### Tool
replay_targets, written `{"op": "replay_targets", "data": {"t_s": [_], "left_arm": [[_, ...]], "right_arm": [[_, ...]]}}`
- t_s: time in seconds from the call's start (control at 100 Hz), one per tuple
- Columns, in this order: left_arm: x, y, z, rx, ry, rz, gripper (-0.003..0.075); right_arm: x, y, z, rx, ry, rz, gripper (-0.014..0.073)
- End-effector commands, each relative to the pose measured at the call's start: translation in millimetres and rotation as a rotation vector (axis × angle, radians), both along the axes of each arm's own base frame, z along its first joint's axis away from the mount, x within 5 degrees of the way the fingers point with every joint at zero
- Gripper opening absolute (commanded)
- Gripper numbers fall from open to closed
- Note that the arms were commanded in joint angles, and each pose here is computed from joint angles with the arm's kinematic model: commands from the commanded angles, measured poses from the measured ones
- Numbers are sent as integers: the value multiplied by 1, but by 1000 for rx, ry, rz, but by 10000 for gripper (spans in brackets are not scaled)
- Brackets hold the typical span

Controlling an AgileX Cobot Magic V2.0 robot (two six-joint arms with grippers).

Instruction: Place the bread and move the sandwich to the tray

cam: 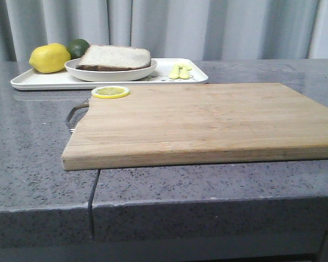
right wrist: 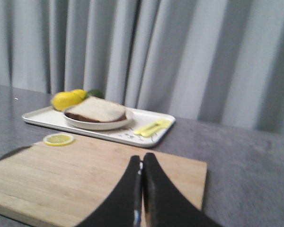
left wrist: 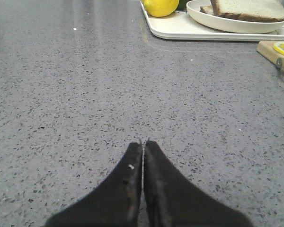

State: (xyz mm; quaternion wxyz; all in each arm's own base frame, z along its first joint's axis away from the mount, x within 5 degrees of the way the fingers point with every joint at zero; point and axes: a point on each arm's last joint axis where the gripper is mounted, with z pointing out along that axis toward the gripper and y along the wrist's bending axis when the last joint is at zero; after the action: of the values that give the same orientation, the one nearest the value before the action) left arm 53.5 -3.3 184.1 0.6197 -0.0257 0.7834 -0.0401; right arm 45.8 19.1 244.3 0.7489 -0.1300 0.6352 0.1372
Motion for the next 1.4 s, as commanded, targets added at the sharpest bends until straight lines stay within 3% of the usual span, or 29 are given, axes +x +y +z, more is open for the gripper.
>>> {"op": "replay_targets", "data": {"t_s": [0.0,0.22,0.42,0.6,0.71,0.89,1.39], "left_arm": [[-1,0,1,-18,-62,9,-20],[-1,0,1,-18,-62,9,-20],[-1,0,1,-18,-62,9,-20],[-1,0,1,-18,-62,9,-20],[-1,0,1,-18,-62,9,-20],[-1,0,1,-18,-62,9,-20],[-1,0,1,-18,-62,9,-20]], "right_arm": [[4,-5,1,70,-18,-92,-62],[12,-11,-33,92,43,-233,-62],[12,-14,-36,53,67,-296,-62],[9,-18,-52,46,220,-339,-62],[9,-18,-62,45,335,-340,-62],[7,-16,-68,17,400,-325,-62],[7,-16,-70,12,420,-325,-62]]}}
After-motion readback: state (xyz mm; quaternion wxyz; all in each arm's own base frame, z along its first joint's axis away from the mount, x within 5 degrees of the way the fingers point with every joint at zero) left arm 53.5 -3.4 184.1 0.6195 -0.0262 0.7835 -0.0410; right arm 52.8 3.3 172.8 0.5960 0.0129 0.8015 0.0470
